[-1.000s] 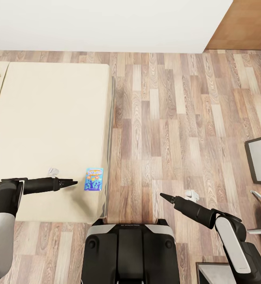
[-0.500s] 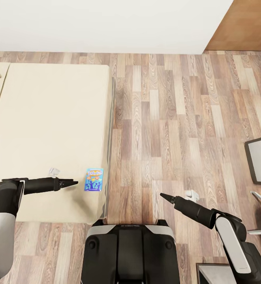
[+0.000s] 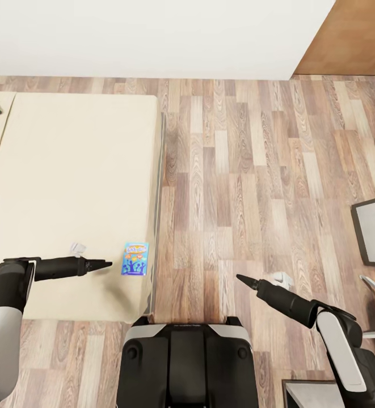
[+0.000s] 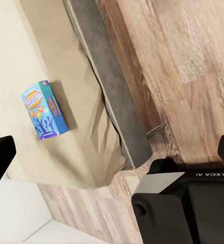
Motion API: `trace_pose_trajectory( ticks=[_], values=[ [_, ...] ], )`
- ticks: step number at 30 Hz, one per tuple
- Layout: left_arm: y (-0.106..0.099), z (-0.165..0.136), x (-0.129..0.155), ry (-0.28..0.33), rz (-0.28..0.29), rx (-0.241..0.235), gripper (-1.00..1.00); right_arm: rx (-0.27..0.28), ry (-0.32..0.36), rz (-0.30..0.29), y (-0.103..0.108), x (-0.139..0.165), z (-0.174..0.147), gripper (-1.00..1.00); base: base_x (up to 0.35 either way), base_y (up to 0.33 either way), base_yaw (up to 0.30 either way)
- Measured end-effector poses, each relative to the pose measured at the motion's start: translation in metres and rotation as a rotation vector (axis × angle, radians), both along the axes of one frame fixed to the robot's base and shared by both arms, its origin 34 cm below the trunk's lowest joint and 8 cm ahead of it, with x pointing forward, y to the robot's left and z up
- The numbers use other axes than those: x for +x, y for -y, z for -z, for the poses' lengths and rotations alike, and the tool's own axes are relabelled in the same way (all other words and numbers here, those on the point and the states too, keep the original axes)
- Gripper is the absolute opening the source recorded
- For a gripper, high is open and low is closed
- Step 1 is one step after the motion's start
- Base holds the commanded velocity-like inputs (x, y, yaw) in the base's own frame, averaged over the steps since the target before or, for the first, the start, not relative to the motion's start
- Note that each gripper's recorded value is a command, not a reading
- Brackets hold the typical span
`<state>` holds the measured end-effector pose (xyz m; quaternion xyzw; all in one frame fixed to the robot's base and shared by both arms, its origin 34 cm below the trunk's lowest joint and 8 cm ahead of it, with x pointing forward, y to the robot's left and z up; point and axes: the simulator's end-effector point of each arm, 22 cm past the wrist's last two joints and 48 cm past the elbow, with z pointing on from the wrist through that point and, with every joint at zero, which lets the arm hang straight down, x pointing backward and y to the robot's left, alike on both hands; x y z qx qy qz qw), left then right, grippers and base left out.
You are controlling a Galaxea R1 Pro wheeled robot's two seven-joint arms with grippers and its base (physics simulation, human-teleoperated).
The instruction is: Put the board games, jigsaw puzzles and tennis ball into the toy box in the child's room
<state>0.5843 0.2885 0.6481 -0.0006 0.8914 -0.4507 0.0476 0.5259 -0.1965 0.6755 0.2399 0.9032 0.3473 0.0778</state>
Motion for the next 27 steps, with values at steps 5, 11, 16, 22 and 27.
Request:
trace_pose_trajectory(
  ticks=[5,11,16,22,27],
  values=[
    [-0.003,0.0,-0.012,-0.046,-0.023,0.0,1.0,-0.019,0.001,0.031,0.01,0.0,0.006,1.0,0.0,0.0,0.0],
    [-0.003,-0.003,-0.017,-0.087,-0.051,-0.004,1.0,-0.031,0.007,0.049,0.014,-0.001,0.01,1.0,0.0,0.0,0.0],
    [-0.004,-0.007,-0.015,-0.09,-0.062,-0.005,1.0,-0.031,0.016,0.049,0.014,0.002,0.007,1.0,0.0,0.0,0.0],
    [-0.005,-0.012,-0.011,-0.093,-0.074,-0.006,1.0,-0.031,0.031,0.049,0.013,0.007,0.002,1.0,0.0,0.0,0.0],
    [-0.005,-0.016,-0.008,-0.087,-0.077,-0.006,1.0,-0.03,0.043,0.048,0.012,0.011,-0.003,1.0,0.0,0.0,0.0]
  ],
)
